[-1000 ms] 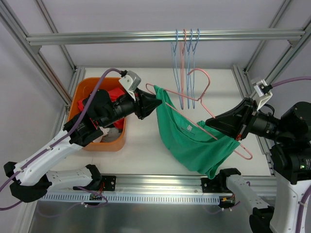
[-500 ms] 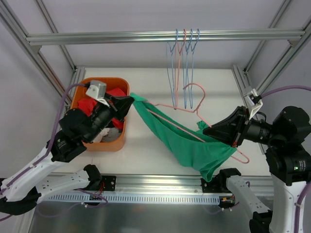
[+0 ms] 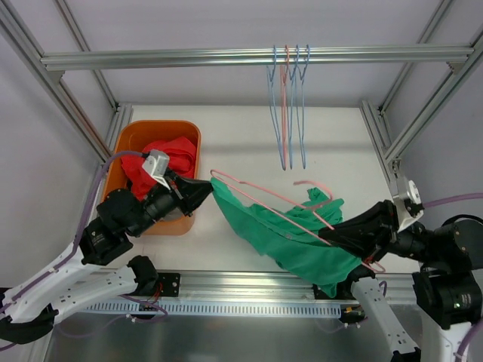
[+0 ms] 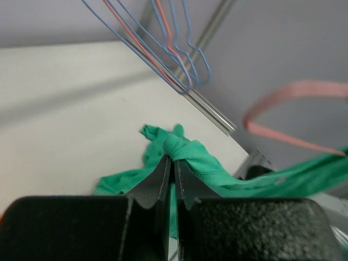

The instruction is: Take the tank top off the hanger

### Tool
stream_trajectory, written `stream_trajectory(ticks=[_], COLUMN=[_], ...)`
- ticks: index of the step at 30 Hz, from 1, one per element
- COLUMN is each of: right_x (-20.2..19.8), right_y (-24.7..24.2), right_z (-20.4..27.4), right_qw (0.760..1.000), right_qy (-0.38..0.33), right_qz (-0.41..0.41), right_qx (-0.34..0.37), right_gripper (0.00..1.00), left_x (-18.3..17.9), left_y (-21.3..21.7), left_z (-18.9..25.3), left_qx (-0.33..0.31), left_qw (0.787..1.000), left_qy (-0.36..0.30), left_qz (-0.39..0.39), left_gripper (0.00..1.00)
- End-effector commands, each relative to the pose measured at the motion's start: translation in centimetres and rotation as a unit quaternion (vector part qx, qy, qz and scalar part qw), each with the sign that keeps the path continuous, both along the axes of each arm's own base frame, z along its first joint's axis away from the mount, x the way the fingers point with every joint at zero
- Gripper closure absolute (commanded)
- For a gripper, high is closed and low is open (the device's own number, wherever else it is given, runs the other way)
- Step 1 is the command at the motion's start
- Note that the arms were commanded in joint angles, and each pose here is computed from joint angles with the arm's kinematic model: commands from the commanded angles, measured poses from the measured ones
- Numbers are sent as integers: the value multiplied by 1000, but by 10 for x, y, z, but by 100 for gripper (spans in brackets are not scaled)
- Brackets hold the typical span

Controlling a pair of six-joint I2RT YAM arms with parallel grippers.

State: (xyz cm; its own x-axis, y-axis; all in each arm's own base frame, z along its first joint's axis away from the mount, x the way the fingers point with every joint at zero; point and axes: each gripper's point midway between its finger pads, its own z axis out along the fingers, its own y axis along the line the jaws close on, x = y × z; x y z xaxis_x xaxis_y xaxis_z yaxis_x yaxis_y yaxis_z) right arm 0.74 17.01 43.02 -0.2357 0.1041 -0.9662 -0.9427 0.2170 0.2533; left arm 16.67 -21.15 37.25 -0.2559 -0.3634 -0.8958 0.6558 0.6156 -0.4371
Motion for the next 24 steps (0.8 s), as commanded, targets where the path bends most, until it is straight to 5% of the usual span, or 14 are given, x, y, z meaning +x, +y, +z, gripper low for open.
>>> stream_trajectory(ticks=[1,7,8,10,11,13,17,20,21,24], right_x=[25,26,14,15,-5,-4,10,42,52,81], right_y=[5,-4,-18,-34,-53,-56,-36,-25,-29,-59], right_z=[35,107,135,146,164,179,190,173,167,136], right_qw=[997,959,925,891,845,831,860,902,907,899], right_qy=[-34,-130,-198,-213,-264,-272,-298,-290,-285,-240], right_qz=[-16,-9,-16,-11,1,17,2,-95,-138,-294], right_qx=[70,253,323,402,464,485,414,306,278,218], right_gripper=[100,100,100,100,100,100,100,100,100,100], left_x=[-47,-94,-103,-126,-130,-149,-167,-139,-112,-71], left_y=[-28,-63,-68,-80,-85,-99,-120,-122,-115,-80], left_z=[-6,-35,-48,-57,-69,-82,-111,-137,-142,-167], left_qx=[-45,-58,-49,-43,-33,-16,32,62,65,71], left_qw=[988,951,944,929,928,916,911,943,964,979], left_qy=[23,62,67,60,59,62,75,115,126,175], left_qz=[-147,-298,-321,-363,-367,-397,-405,-305,-223,-72], left_gripper=[100,100,100,100,100,100,100,100,100,100])
